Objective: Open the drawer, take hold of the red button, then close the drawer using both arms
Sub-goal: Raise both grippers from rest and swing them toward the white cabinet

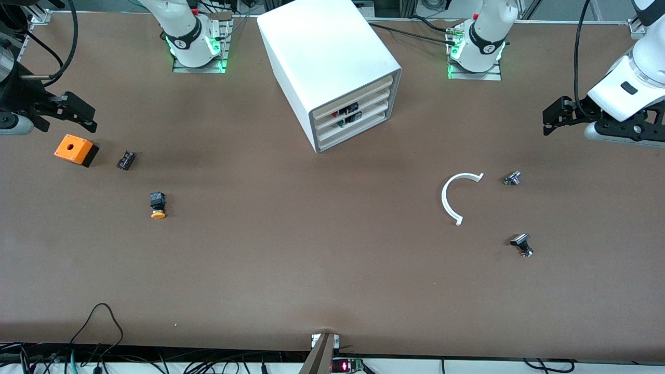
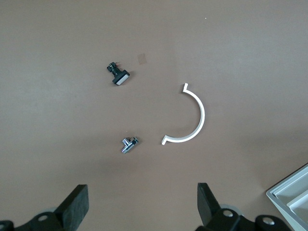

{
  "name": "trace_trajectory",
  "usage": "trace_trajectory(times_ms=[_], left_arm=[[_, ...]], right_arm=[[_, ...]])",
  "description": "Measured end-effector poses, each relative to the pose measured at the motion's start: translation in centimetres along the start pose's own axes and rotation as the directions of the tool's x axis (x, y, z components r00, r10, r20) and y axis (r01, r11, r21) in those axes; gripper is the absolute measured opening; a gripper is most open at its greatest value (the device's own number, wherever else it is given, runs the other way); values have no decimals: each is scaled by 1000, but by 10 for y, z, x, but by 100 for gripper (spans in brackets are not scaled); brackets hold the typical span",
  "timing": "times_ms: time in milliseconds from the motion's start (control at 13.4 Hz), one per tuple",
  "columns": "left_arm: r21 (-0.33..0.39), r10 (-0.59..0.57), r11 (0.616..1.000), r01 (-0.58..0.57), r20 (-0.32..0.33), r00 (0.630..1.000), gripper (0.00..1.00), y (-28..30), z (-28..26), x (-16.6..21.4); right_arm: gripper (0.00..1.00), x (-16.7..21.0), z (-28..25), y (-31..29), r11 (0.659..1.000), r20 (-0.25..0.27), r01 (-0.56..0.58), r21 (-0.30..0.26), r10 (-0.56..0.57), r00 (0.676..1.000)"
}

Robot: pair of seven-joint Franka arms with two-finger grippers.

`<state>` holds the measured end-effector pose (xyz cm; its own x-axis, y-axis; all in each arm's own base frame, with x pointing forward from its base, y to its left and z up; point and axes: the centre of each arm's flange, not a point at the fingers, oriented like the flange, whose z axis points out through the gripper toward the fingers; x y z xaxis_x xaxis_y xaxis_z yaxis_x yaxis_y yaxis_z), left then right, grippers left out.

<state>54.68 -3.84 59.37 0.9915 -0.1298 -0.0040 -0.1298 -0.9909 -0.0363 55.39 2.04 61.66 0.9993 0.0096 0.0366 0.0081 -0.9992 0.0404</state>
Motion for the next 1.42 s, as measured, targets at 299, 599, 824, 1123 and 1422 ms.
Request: trace_trajectory(times_ms=[299, 599, 824, 1123, 1422], left_arm=[[0, 0, 1000, 0, 1, 1000, 100, 0, 0, 0], [0, 0, 1000, 0, 1, 1000, 100, 0, 0, 0], [-4, 7, 1000, -7, 1, 1000, 100, 4, 0, 0], [-74, 40, 997, -35, 62, 997, 100, 31, 17, 3], [-192, 52, 981, -23, 146, 988, 100, 43, 28, -3]], right_arm=[[100, 1, 5, 0, 1000, 16, -4, 0, 4, 1000], [100, 2, 10, 0, 1000, 25, 17, 1, -17, 1000], [100, 1, 15, -8, 999, 51, 38, 2, -38, 998], [100, 9, 48, -13, 998, 125, 55, 8, -56, 991], [100, 32, 91, -20, 997, 142, 67, 23, -70, 987]])
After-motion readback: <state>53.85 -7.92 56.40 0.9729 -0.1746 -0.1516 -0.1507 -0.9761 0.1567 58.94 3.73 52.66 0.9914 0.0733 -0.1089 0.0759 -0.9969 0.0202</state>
